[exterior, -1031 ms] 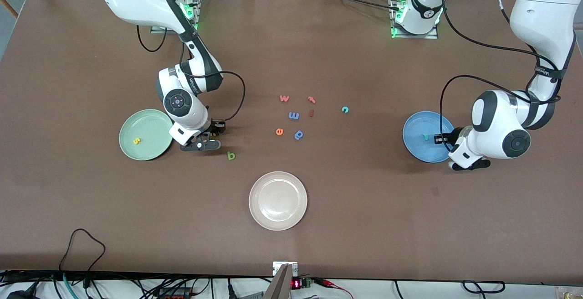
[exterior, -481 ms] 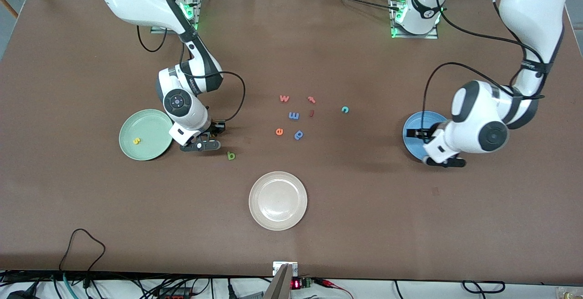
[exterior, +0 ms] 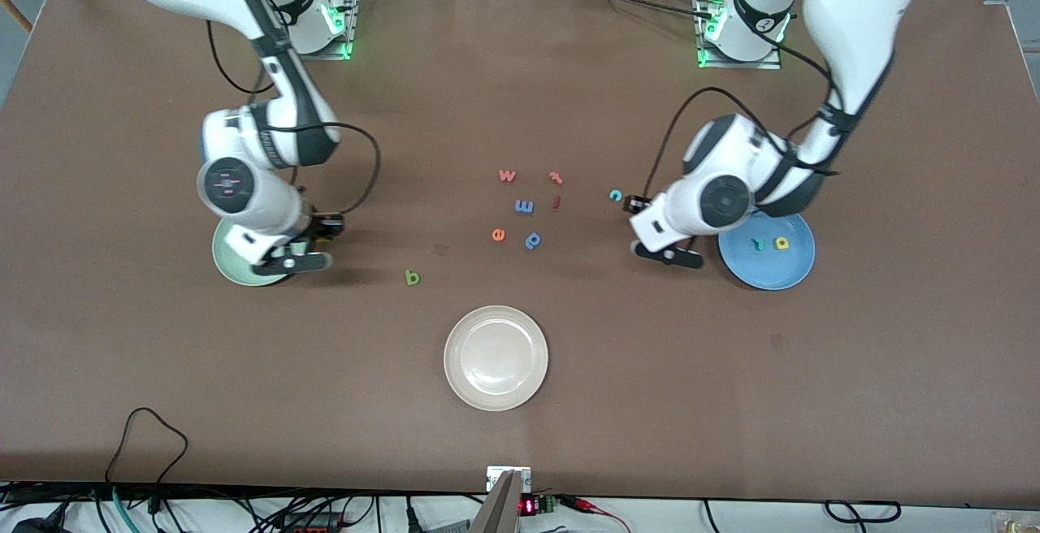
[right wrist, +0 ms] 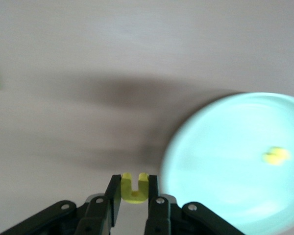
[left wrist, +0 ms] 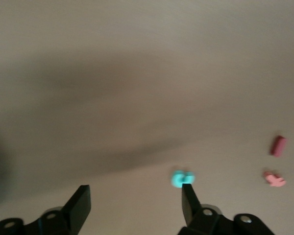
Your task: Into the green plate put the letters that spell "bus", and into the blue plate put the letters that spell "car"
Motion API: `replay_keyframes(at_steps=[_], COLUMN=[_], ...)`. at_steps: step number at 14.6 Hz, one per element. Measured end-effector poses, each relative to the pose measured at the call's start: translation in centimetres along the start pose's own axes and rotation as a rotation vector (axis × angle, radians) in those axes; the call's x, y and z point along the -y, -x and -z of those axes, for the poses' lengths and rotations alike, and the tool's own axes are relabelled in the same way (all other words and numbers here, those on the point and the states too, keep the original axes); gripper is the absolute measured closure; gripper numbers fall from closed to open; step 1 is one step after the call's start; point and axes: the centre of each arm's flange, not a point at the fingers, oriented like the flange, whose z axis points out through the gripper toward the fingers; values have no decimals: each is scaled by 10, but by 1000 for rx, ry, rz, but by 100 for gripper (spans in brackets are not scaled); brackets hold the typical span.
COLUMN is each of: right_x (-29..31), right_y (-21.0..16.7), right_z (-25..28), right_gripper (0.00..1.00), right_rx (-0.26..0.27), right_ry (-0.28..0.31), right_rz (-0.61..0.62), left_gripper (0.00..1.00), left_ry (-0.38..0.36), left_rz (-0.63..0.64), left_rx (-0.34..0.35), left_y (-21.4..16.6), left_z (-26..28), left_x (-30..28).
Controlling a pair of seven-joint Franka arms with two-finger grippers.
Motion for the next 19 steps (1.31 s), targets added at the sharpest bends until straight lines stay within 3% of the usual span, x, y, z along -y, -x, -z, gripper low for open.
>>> replay_keyframes(at_steps=[3,6,8,9,11,14,19], right_x=[-76,-106,-103,-101,-98,-76,24], right_y=[7,12,10,9,6,-7,-32], right_z=[-4,-21,-29,-31,-28,-8,33], right_gripper=[74,70,53,44,24,23,25], right_rx=[23,45,48,46,31,-13,-102], right_ry=[-9,-17,-15,-14,-12,-13,-12], right_rz=[42,45,51,55,60,88,119], left_gripper=[20,22,37,37,48,53,55], left_ry=[11,21,18,17,15,6,-49], left_rz=[-1,1,-7,-9,-8,-11,13], left_rx=[-33,-37,-37,-36,-35,-29,-52], left_y=[22,33,35,36,38,39,41], left_z=[-43,-67,-69,-70,-71,-76,-80], left_x=[-25,-20,-25,-28,-32,-32,-39])
